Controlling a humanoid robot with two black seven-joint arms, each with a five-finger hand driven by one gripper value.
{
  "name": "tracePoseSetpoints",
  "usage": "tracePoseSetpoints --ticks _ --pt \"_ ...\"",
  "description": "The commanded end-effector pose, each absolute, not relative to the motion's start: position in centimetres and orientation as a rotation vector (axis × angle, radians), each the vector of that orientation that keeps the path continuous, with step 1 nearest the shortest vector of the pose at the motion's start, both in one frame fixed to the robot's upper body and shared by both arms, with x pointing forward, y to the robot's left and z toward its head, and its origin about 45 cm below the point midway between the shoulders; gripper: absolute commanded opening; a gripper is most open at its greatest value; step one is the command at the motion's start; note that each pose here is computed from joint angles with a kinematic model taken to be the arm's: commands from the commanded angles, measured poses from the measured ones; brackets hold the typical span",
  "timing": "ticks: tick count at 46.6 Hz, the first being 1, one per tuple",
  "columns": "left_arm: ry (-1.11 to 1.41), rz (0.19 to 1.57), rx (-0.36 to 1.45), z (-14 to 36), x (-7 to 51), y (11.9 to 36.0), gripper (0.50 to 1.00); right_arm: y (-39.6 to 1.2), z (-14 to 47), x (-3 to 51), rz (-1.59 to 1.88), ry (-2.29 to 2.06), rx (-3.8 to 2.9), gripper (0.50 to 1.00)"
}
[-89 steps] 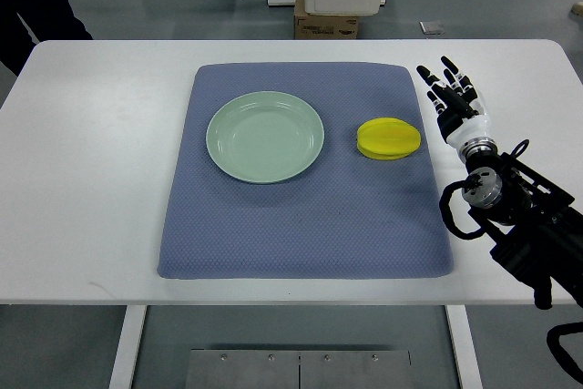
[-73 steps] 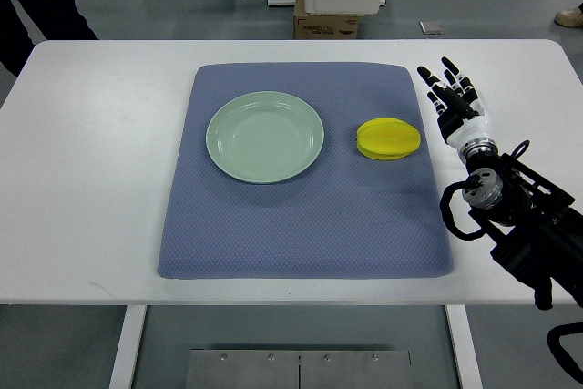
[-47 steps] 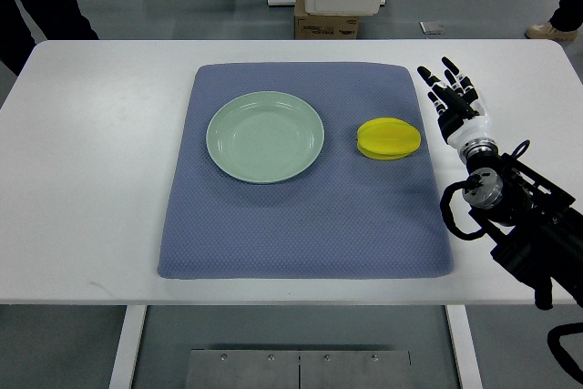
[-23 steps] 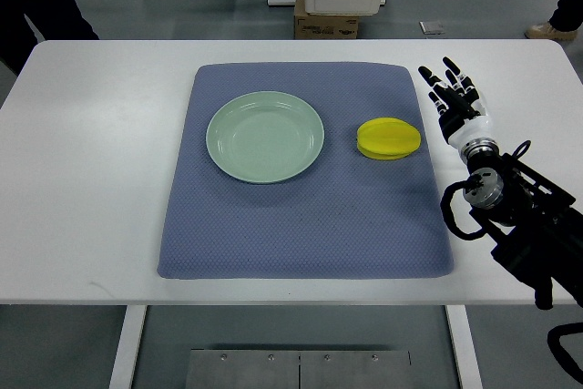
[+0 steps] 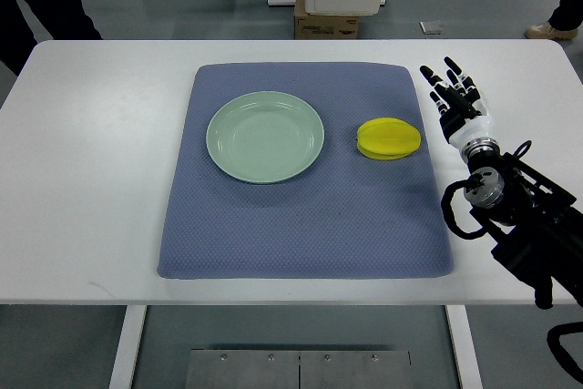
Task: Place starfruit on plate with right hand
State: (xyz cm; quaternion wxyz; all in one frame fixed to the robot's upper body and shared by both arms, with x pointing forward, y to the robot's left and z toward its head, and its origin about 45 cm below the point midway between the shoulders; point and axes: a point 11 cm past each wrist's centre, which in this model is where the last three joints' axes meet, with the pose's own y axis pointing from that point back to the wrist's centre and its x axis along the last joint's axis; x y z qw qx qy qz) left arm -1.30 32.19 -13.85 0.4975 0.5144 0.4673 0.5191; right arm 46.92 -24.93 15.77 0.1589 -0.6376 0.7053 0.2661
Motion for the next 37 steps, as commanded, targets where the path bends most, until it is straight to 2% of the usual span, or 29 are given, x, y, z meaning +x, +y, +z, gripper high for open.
tracePoseSetpoints --ticks 1,37 --pt "1.131 1.257 1.246 -13.8 -1.3 32.2 1.000 -24.9 15.8 46.9 0.760 2.014 -1.823 1.000" --pt "1.131 1.257 1.246 -13.8 -1.3 32.2 1.000 -26.9 15.0 46.6 0.725 2.085 -1.805 1.000"
